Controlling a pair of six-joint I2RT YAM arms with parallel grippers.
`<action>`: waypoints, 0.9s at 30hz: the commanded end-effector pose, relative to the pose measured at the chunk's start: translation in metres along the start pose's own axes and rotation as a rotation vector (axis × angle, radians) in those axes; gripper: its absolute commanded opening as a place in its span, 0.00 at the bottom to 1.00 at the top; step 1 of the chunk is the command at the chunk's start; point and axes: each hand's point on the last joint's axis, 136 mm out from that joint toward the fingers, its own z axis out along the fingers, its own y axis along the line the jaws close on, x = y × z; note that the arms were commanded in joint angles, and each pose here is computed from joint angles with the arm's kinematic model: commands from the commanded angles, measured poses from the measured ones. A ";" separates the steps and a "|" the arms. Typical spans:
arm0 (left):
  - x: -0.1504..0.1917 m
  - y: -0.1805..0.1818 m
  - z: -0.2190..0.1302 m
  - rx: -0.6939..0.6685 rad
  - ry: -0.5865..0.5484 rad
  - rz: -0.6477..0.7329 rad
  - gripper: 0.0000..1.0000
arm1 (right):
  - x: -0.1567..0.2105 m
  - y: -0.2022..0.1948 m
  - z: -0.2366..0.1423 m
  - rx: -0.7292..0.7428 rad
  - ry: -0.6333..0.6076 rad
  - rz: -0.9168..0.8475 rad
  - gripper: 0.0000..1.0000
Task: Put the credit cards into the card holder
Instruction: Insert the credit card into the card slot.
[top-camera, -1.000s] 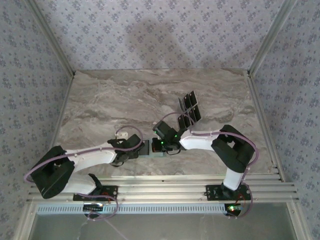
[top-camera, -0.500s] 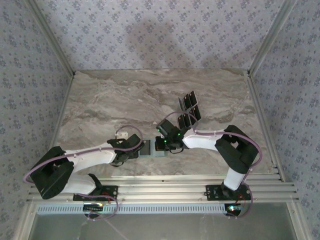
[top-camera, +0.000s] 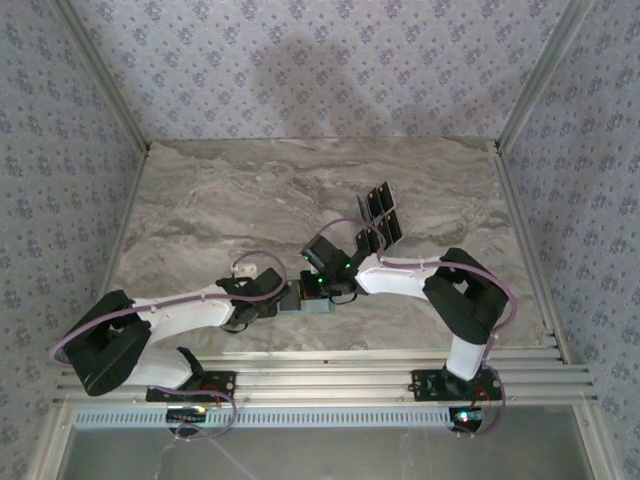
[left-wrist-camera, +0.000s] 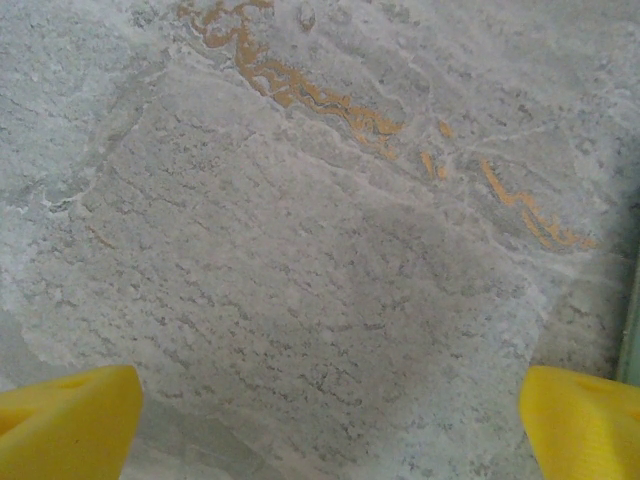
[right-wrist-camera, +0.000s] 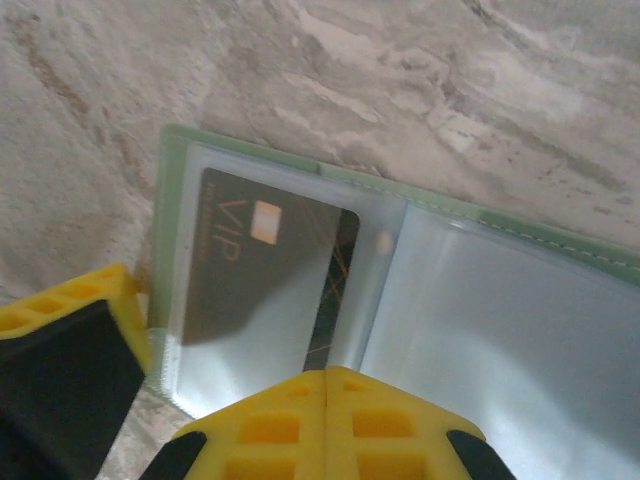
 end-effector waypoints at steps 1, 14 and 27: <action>-0.002 0.000 0.002 -0.007 -0.002 0.003 0.98 | 0.002 0.002 0.006 0.008 0.019 -0.009 0.00; 0.000 -0.001 0.003 -0.003 0.002 0.001 0.98 | 0.007 0.004 0.019 -0.002 0.047 -0.003 0.00; 0.005 -0.001 0.006 0.004 0.012 -0.007 0.97 | 0.008 0.021 0.025 -0.037 0.076 -0.036 0.00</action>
